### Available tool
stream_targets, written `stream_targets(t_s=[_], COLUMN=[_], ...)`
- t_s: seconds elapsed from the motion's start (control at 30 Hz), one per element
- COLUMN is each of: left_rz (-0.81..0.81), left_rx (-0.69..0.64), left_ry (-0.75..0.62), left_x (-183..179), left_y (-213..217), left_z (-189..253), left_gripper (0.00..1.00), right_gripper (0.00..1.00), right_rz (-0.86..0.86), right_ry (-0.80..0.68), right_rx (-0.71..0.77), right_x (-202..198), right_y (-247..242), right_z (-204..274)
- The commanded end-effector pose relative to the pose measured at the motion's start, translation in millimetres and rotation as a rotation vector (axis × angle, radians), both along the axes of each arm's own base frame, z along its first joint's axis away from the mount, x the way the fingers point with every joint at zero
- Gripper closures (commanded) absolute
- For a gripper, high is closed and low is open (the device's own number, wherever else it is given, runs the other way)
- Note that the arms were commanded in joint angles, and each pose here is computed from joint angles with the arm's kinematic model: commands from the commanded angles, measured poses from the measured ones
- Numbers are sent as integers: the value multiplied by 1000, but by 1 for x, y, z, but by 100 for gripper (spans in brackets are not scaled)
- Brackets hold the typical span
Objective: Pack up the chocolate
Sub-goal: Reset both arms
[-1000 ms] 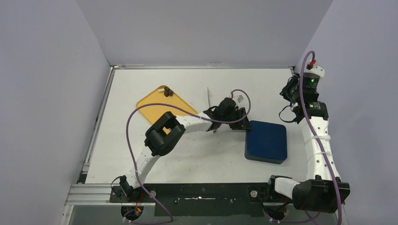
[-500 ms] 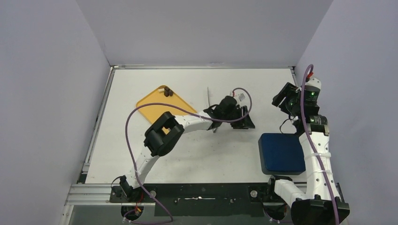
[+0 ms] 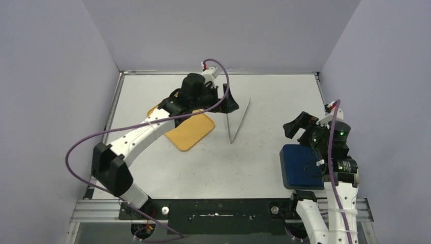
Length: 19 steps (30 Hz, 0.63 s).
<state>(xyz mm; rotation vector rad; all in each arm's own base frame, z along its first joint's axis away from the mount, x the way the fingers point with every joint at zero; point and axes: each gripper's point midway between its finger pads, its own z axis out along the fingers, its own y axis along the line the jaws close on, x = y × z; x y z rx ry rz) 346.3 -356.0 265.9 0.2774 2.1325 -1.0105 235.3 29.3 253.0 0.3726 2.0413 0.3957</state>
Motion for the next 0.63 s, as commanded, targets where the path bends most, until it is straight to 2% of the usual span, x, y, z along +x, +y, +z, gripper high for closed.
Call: stream_targets(t_s=[0.0,0.13,0.37,0.6], left_rz=[-22,61,178,176], left_rx=[149,123,-61,2], left_ry=[-41,-69,-151,-137], left_x=[-41,-60,-83,-81], left_y=[42,71,99,101], left_z=[-17,-14,-11,-20], left_gripper=[3,3,3,3], right_gripper=[0,0,0,0], right_rz=[132,137,137,119], right_ry=[-28,-72,-56,-99], right_rx=[85,107,131,103], right_x=[-15,-25,-34,-37], right_y=[28,33,36,31], right_z=[-1,7,0,10])
